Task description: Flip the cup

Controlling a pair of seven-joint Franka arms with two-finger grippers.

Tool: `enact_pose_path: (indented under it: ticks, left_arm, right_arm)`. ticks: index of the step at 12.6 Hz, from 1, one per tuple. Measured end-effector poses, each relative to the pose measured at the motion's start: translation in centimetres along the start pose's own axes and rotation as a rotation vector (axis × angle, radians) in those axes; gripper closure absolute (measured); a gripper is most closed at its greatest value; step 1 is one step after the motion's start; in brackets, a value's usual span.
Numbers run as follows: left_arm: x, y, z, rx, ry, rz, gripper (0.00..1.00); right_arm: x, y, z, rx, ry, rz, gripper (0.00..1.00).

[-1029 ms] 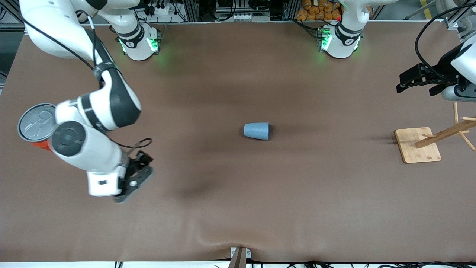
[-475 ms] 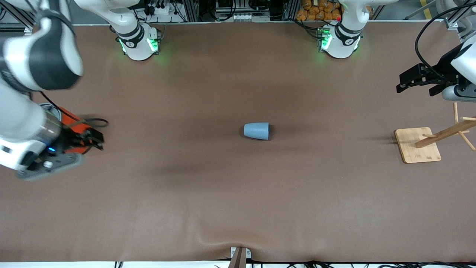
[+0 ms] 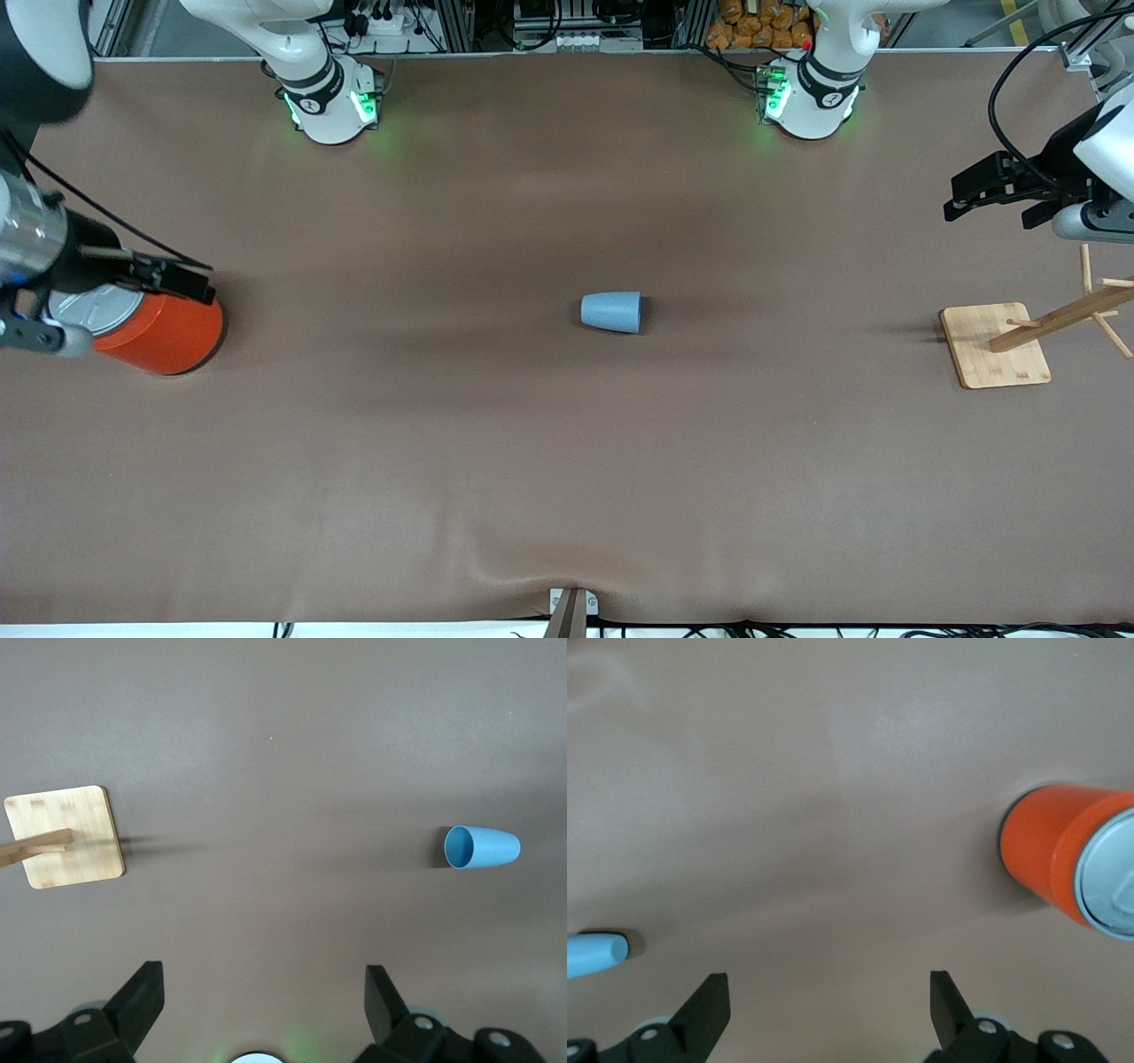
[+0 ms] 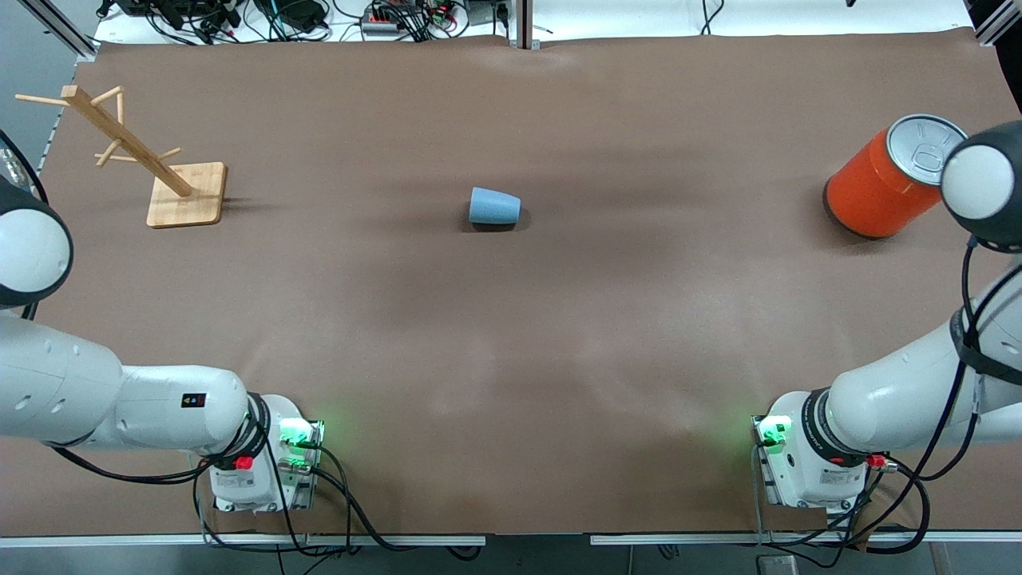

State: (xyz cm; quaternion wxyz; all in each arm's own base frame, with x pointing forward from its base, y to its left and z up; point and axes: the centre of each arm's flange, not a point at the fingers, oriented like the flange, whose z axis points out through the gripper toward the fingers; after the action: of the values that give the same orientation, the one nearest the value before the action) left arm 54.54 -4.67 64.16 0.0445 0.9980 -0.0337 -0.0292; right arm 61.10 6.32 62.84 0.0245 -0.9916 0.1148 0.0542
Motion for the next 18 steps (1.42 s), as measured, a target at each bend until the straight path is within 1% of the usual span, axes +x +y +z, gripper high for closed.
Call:
enact_pose_path:
  ticks: [3,6,7,10,13,15,18]
  left_arm:
    - [0.0,0.0,0.0,0.000,0.000,0.000,0.00]
    - [0.0,0.1,0.0,0.000,0.000,0.001,0.00]
    - [0.0,0.1,0.0,-0.001,0.000,0.001,0.00]
    - [0.0,0.3,0.0,-0.018,0.000,0.004,0.00]
    - [0.0,0.5,0.0,-0.023,-0.001,0.007,0.00]
    - [0.0,0.7,0.0,-0.024,-0.001,0.011,0.00]
    - [0.0,0.8,0.0,-0.033,-0.001,0.011,0.00]
  right_arm:
    - [-2.7,1.9,-3.4,0.012,0.051,0.025,0.00]
    - [-2.6,4.9,-4.8,0.014,0.085,0.005,0.00]
    - [-2.3,5.9,-4.9,0.013,0.089,-0.007,0.00]
    - [-2.4,7.0,-4.1,0.002,0.037,-0.010,0.00]
    - [-1.9,7.0,-3.3,-0.008,0.017,-0.016,0.00]
    - [-2.5,6.6,-3.6,-0.018,0.024,-0.025,0.00]
    - [-4.3,6.6,-4.0,-0.017,0.068,-0.032,0.00]
